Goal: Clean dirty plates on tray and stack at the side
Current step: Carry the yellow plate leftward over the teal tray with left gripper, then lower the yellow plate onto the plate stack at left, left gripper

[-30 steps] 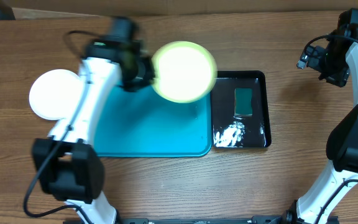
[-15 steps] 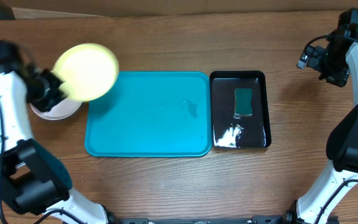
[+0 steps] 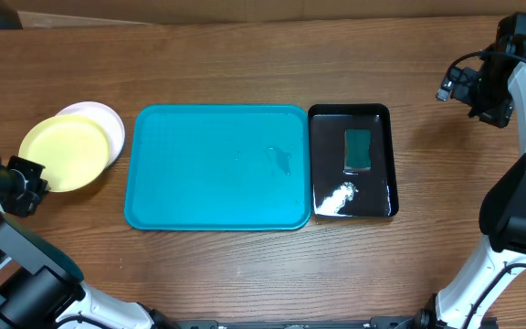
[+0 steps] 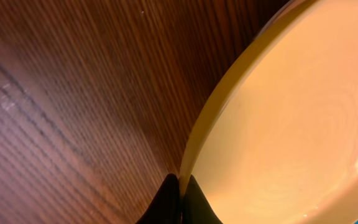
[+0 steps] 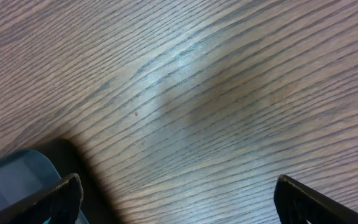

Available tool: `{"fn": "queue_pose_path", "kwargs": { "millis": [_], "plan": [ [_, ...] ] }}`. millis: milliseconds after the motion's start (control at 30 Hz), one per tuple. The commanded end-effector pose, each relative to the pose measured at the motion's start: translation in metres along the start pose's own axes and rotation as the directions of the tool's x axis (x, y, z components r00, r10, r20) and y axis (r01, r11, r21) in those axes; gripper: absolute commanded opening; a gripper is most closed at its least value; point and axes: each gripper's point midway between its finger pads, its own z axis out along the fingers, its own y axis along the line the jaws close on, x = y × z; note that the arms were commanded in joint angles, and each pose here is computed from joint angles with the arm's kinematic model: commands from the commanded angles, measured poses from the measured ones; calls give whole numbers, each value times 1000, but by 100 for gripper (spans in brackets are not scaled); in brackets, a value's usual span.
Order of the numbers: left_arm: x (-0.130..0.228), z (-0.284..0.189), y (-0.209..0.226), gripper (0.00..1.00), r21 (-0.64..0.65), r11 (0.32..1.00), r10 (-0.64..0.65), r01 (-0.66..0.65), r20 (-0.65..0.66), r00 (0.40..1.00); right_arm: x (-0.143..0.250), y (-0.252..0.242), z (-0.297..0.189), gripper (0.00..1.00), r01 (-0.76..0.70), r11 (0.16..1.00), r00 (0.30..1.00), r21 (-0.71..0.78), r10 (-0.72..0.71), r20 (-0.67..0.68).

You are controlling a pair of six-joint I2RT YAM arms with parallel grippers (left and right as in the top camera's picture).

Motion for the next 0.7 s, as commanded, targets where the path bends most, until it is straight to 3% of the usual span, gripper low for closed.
{"fn": "queue_pose_path", "kwargs": {
  "millis": [0,667],
  "plan": [
    [2,2,-7,4,7,1000,23,-23,32,999,-6,1,-11,100,-2,1000,999,-8,3,34],
    [-21,5,-54,6,9,989,142,-148,229,963,-6,1,-11,100,-2,1000,999,-8,3,34]
  ]
}}
